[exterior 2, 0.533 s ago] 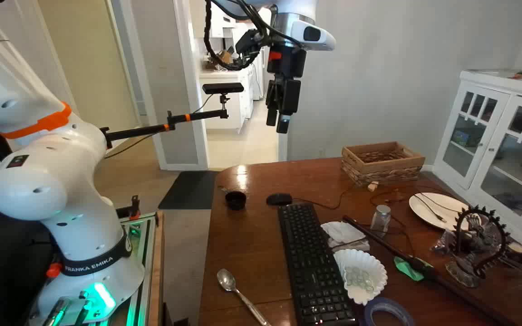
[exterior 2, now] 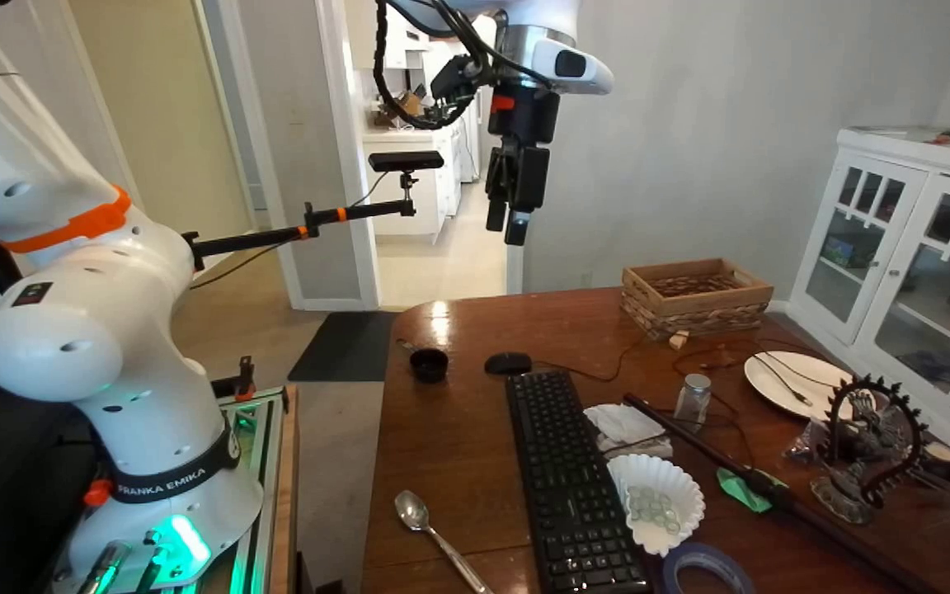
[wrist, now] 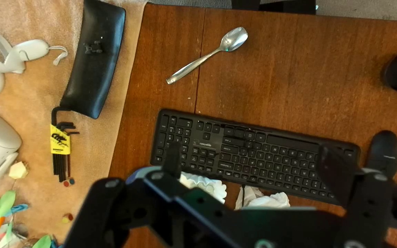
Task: Press the enter button on the keyboard
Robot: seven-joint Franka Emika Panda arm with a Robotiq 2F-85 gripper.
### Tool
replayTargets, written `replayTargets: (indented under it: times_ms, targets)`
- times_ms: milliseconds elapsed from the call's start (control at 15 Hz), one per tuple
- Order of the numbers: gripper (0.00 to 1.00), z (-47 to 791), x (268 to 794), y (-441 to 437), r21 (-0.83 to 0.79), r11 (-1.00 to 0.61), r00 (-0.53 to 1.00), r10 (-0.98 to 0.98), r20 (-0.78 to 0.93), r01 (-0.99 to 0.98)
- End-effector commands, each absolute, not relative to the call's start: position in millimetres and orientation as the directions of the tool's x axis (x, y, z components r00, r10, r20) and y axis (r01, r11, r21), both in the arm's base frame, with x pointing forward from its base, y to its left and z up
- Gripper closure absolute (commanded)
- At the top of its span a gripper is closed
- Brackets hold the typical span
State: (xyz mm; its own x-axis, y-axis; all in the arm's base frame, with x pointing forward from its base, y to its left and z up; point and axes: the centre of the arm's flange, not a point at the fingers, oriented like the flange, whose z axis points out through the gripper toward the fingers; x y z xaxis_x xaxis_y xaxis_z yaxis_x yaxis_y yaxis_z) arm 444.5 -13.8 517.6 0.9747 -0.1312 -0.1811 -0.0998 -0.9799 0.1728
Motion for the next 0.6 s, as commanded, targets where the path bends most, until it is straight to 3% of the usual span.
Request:
replayTargets:
  times_ms: [0, 200, 533]
  targets:
    - [0.00, 493.8, 468.3, -38.1, 0.139, -0.979, 0.959, -0.175, -0.222, -0.147]
    - [0.00, 460.4, 482.7, -57.5, 0.085, -0.981, 0.942, -0.190, -0.278, -0.172]
    - [0.00, 403.6, 509.3, -67.4, -0.025, -0.959, 0.936, -0.269, -0.226, -0.282]
